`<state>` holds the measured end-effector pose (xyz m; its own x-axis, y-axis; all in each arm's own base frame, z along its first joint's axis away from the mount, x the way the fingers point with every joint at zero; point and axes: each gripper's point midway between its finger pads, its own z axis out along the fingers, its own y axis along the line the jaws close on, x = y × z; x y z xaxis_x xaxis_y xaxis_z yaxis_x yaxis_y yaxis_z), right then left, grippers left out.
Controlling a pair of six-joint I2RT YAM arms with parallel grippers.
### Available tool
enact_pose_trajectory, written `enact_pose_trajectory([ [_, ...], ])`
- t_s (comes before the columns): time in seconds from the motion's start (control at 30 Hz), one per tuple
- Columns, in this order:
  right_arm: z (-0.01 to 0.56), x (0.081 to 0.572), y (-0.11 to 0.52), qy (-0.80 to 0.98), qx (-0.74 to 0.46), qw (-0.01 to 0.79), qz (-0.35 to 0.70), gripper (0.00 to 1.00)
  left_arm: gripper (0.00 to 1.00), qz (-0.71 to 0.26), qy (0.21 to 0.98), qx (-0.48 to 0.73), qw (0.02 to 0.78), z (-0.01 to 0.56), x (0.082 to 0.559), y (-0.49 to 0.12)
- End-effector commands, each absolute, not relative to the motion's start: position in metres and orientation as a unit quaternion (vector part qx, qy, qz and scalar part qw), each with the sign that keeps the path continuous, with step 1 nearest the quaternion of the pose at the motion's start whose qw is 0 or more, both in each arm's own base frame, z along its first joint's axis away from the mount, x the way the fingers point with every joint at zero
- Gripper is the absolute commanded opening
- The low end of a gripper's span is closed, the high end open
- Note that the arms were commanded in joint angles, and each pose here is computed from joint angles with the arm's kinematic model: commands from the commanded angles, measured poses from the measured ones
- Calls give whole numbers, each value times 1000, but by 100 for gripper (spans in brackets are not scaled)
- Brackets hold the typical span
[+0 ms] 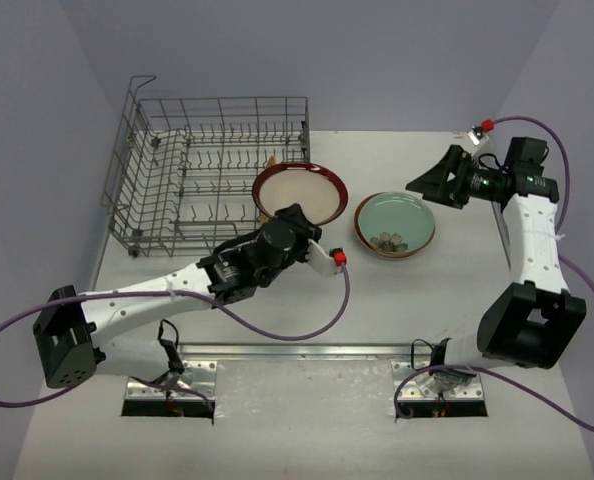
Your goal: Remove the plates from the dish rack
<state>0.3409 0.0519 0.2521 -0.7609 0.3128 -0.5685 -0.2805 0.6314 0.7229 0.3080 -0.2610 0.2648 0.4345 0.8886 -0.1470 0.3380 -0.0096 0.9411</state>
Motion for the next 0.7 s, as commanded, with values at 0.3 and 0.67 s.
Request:
enact_pose_trajectory([
  [0.3,264,313,149,790,-87,252,552,99,0,323,250,617,673,360,255,-311],
  [0.67,236,308,162,797,-102,219,554,55,0,304,267,605,686,358,252,-326],
])
